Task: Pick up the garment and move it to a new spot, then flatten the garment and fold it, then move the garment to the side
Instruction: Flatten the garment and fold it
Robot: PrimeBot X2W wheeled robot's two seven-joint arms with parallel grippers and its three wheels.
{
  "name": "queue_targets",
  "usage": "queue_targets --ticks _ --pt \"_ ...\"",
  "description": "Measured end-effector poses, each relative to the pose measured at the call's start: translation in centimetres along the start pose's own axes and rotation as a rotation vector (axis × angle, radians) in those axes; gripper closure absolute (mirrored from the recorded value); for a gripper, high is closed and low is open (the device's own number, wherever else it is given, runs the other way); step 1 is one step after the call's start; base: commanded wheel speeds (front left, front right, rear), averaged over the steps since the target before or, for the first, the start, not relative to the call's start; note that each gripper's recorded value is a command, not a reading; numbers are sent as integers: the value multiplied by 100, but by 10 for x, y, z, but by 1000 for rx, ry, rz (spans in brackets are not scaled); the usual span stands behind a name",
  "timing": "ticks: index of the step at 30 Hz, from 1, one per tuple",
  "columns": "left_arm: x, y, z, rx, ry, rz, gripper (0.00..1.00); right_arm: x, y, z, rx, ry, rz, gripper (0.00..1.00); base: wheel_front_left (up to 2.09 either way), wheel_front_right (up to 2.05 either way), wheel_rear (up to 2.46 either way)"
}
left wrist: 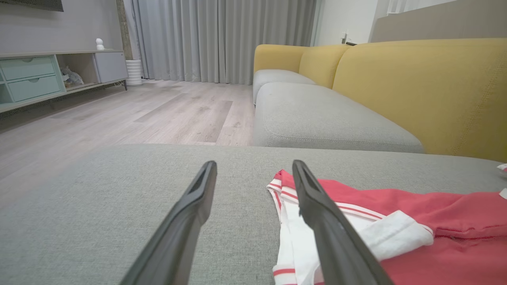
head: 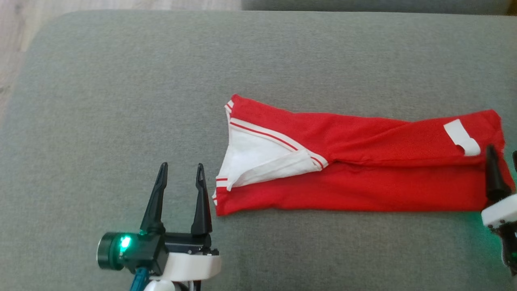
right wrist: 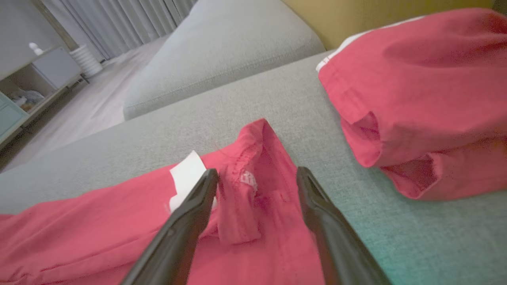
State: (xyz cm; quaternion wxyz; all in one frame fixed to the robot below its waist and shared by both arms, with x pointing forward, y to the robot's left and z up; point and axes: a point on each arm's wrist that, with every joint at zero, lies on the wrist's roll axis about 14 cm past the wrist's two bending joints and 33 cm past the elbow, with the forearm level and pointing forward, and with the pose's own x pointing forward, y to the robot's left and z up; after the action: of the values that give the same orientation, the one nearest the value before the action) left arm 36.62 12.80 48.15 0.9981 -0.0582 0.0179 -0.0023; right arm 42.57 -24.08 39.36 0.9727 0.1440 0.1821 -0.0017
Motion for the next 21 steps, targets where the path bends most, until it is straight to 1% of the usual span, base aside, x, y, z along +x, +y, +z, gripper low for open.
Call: queue_targets --ticks 3,6,9,13,14,15,16,17,18,21 --pt "-1 5 2 -1 -10 13 0 9 -1 -7 -10 51 -13 0 0 0 0" --pt "-2 8 3 11 -18 17 0 9 -16 -21 -27 110 -61 0 0 0 0" --pt "-2 10 7 17 -33 25 0 5 -27 -29 -18 141 -98 0 0 0 0" --pt "-5 11 2 20 -21 27 0 1 -31 -35 11 164 -112 0 0 0 0" --pt "-6 11 1 17 -18 24 0 1 -29 -35 26 165 -110 18 0 0 0" --pt "-6 10 1 15 -16 20 0 0 -27 -36 43 168 -107 53 0 0 0" --pt "-5 9 0 11 -14 16 0 -1 -26 -37 59 173 -104 64 0 0 0" --pt "-5 7 0 8 -14 9 0 -3 -26 -38 68 179 -103 80 0 0 0" --pt "-4 6 -1 9 -14 1 0 -3 -25 -40 75 187 -99 100 0 0 0" --pt "-2 4 -1 12 -16 -7 0 -4 -18 -41 97 202 -80 100 0 0 0"
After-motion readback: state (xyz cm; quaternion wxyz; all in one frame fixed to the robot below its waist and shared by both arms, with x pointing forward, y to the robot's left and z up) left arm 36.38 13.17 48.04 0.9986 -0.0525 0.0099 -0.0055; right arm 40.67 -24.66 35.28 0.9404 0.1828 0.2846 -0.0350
